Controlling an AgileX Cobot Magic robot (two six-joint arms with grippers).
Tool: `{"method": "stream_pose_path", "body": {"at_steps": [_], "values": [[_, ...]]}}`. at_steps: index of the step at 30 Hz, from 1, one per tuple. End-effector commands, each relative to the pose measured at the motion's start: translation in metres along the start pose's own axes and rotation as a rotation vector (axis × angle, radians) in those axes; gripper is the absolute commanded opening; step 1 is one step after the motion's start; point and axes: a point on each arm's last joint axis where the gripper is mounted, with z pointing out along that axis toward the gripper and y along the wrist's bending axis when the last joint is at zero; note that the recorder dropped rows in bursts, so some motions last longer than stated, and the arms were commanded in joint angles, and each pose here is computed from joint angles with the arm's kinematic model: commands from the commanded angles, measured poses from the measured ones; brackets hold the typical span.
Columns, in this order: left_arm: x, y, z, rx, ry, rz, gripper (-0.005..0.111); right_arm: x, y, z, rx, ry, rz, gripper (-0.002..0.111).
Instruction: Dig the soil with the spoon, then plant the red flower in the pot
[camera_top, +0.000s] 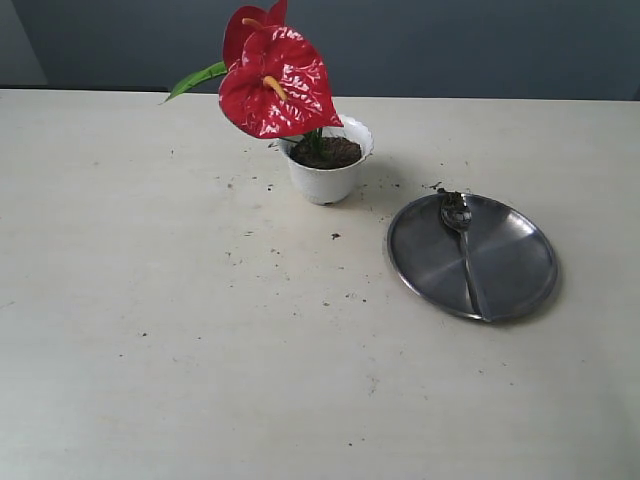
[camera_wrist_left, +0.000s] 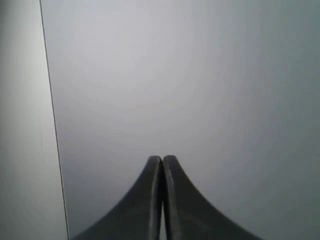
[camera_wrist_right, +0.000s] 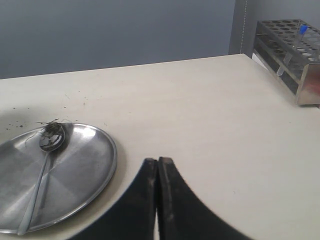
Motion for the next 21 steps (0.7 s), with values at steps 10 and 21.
{"method": "stream_pose_path", "body": {"at_steps": [10,21], "values": [[-0.007,0.002,-0.044,-0.086,-0.032,-0.001,0.0,0.0,0.0,0.0,0.005,-0.007,-0.001,-0.001],[0.035,0.001,-0.059,-0.113,0.077,-0.072,0.0,0.0,0.0,0.0,0.005,-0.007,-0.001,-0.001]]}}
